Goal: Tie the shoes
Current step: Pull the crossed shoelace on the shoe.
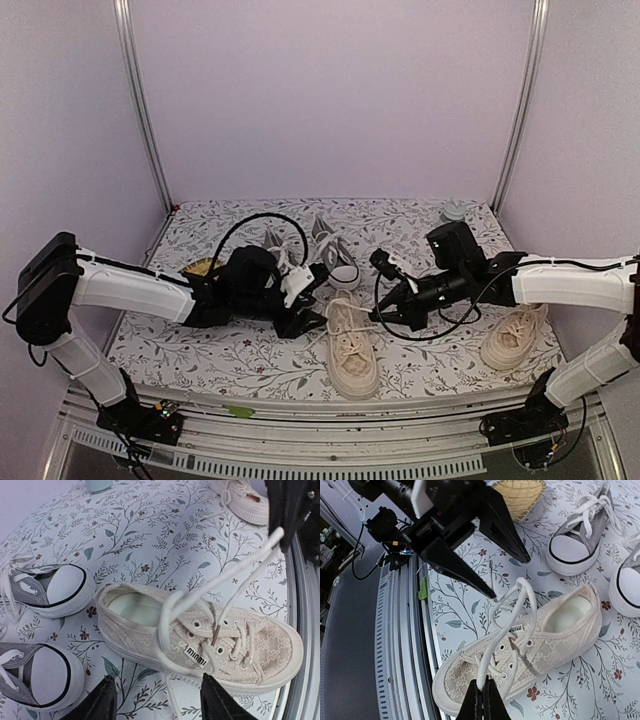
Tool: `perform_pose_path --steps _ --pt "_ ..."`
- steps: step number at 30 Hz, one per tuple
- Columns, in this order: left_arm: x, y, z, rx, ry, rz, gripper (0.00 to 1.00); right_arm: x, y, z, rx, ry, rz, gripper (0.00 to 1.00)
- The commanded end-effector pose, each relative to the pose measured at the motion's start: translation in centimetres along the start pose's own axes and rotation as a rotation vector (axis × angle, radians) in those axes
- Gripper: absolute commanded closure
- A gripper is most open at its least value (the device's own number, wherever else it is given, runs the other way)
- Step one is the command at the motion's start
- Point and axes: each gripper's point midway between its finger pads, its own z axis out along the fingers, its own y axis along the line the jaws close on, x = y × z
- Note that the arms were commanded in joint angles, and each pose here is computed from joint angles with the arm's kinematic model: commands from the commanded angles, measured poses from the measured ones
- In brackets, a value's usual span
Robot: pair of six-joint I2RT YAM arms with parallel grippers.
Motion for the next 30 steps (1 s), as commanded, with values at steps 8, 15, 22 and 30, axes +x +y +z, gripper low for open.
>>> perform_pose_path --steps 8,15,22,30 --pt "8.1 -0.2 -0.4 0.007 0.272 -0.019 0.37 0.5 -2.8 -0.9 0.033 0.048 0.156 0.99" --pt "10.5 -1.0 3.0 0.063 0.363 0.024 0.38 0.1 -3.4 -0.9 0.057 0.06 0.148 0.99" --pt "12.0 -0.4 3.3 0.016 0.422 -0.003 1.0 -0.1 -4.7 -1.3 0.118 0.05 0.162 0.99" --pt "11.2 5.1 -1.6 -0.345 0.384 -0.373 1.0 2.7 -9.5 -4.8 0.301 0.018 0.395 1.0"
